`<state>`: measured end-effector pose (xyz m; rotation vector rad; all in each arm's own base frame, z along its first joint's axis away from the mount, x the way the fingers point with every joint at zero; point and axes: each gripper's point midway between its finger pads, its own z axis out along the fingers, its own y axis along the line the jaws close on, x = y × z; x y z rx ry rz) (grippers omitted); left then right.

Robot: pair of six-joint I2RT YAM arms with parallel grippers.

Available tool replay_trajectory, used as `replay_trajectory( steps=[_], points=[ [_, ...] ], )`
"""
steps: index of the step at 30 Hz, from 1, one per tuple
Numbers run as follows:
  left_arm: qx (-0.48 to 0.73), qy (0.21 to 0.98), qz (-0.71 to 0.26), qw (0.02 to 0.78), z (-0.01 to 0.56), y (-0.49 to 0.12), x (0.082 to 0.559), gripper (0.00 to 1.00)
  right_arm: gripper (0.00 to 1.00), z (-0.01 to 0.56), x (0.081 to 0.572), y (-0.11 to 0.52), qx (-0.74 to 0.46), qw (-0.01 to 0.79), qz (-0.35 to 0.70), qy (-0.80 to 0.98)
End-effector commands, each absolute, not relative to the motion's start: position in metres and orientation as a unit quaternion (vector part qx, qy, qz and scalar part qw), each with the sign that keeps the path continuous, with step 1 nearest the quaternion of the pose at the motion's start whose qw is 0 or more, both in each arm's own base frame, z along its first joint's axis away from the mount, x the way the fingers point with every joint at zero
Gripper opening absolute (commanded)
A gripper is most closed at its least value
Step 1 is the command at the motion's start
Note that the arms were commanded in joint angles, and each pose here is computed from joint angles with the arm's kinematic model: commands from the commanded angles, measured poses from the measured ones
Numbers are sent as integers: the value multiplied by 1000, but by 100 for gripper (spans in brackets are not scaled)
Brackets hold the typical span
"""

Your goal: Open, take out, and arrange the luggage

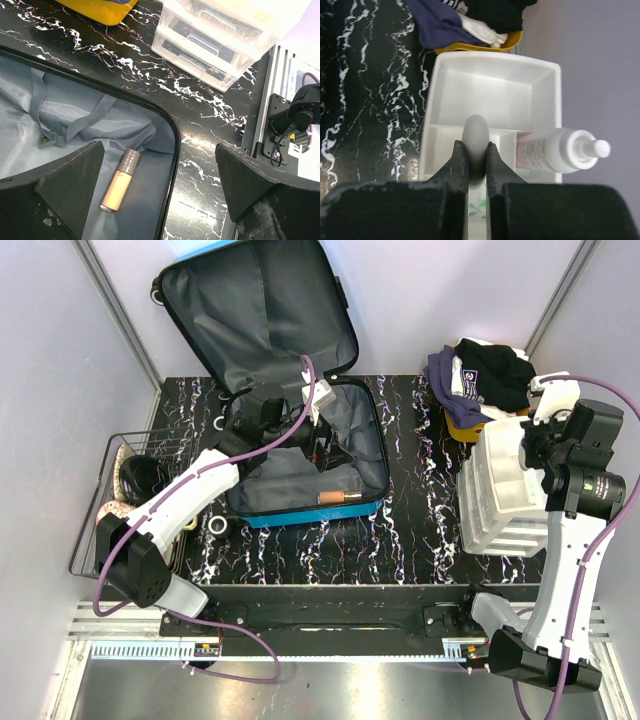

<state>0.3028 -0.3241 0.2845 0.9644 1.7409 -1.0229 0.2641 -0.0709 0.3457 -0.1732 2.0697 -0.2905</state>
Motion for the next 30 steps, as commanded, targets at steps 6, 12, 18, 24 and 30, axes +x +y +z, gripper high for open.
replay_trajectory(
  steps=[6, 12, 18, 24, 30],
  points=[
    [410, 664, -427, 457, 309, -329, 296, 99, 0, 375, 277, -104, -23, 560, -181, 808],
    [410, 665, -428, 454, 308, -330, 297, 99, 0, 359, 273, -124, 28, 556, -170, 813],
    [411, 666, -430, 450, 304, -333, 299, 99, 0, 340, 272, -128, 77, 558, -137, 815],
    [408, 669, -432, 446, 301, -334, 301, 99, 5, 328, 274, -128, 101, 553, -121, 818],
    [402, 676, -433, 441, 297, -335, 303, 99, 22, 326, 274, -127, 101, 553, -119, 818]
  ],
)
